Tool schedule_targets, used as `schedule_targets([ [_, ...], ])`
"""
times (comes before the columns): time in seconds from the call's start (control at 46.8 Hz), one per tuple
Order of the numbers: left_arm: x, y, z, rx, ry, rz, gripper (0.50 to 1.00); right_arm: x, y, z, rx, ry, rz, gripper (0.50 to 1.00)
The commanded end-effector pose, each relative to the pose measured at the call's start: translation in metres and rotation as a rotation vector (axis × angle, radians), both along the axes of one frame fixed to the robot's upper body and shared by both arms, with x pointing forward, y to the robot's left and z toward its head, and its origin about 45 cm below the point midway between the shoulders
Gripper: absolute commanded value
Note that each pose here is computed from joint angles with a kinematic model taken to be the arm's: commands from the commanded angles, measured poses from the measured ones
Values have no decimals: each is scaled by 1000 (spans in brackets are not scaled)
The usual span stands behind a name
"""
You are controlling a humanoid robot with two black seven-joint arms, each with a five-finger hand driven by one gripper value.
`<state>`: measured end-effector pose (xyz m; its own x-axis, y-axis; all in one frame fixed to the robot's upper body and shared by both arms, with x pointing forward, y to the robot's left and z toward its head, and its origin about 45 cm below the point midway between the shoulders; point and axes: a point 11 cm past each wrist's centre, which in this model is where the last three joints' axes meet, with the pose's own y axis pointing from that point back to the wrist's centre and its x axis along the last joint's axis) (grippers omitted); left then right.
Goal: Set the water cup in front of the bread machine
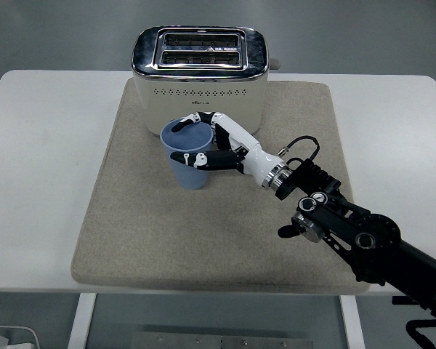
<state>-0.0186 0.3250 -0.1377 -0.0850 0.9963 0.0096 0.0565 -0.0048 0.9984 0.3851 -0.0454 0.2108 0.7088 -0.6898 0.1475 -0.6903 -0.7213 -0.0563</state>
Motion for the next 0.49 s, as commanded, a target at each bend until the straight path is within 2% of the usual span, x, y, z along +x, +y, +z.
schedule_targets([
  [0.0,0,0,0,0,0,0,1000,-1,0,-2,-1,4,-2,596],
  [0.256,0,0,0,0,0,0,1000,-3,-2,-11,-27,8,-8,603],
  [0.47,0,0,0,0,0,0,1000,-4,-3,-13,-24,8,-17,607],
])
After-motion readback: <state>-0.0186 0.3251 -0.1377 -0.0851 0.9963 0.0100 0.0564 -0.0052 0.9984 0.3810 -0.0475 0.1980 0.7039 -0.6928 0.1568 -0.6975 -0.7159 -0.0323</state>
